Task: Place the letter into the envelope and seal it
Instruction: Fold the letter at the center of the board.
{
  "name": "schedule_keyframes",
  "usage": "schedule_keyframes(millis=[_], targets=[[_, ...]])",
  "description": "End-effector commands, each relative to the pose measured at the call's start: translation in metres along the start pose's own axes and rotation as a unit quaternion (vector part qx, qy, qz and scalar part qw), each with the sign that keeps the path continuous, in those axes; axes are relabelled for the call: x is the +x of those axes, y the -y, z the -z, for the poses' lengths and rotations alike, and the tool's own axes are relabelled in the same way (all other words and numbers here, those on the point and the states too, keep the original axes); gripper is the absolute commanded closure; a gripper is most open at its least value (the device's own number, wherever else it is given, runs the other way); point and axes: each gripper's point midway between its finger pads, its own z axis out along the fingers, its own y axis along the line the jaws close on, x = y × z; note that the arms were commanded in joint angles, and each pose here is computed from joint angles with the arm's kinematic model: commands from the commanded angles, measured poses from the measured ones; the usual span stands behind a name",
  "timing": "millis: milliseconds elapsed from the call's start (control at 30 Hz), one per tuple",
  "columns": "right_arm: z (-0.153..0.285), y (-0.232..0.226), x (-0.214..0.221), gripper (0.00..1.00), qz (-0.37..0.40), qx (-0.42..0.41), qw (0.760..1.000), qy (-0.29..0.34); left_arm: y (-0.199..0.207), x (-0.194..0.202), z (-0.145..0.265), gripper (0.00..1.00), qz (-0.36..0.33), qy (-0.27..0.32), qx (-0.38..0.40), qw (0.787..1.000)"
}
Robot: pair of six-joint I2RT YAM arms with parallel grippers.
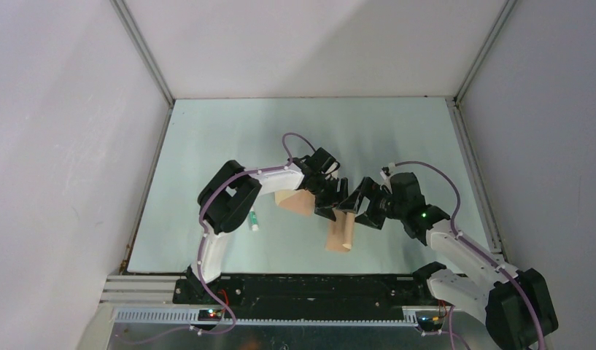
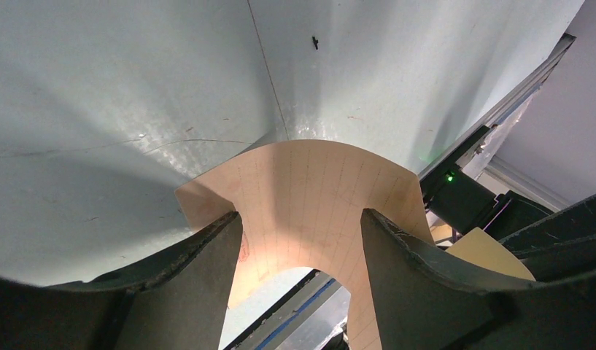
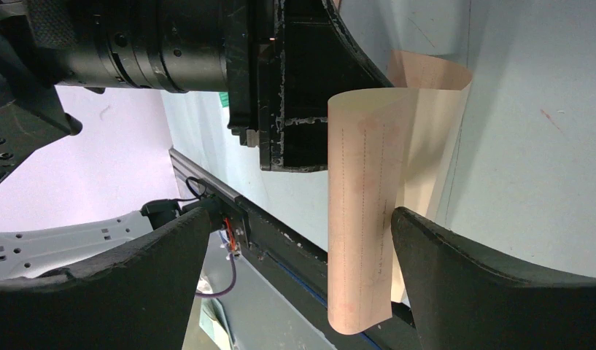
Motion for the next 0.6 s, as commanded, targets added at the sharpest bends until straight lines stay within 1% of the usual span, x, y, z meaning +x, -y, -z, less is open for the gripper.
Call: schedule_keyframes(millis=[0,100,367,567], targets=[[0.009,-0.021,-0.014,0.03,0.025,-0.019,0.999,0.033,-0.041,0.004,-0.009,0.29,0.002,-0.001,-0.073,0.997],[0.016,-0.021,-0.016,0.03,0.029,-0.016,0.998,0.050,-0.040,0.004,-0.004,0.29,-0.001,0.005,-0.073,0.997],[0.020,-0.015,-0.012,0.03,0.034,-0.005,0.998,0.051,-0.040,0.006,0.000,0.29,-0.004,0.009,-0.075,0.997],[0.022,-0.023,-0.010,0.03,0.041,-0.021,0.998,0.051,-0.041,0.006,0.001,0.29,0.000,0.013,-0.076,0.997]])
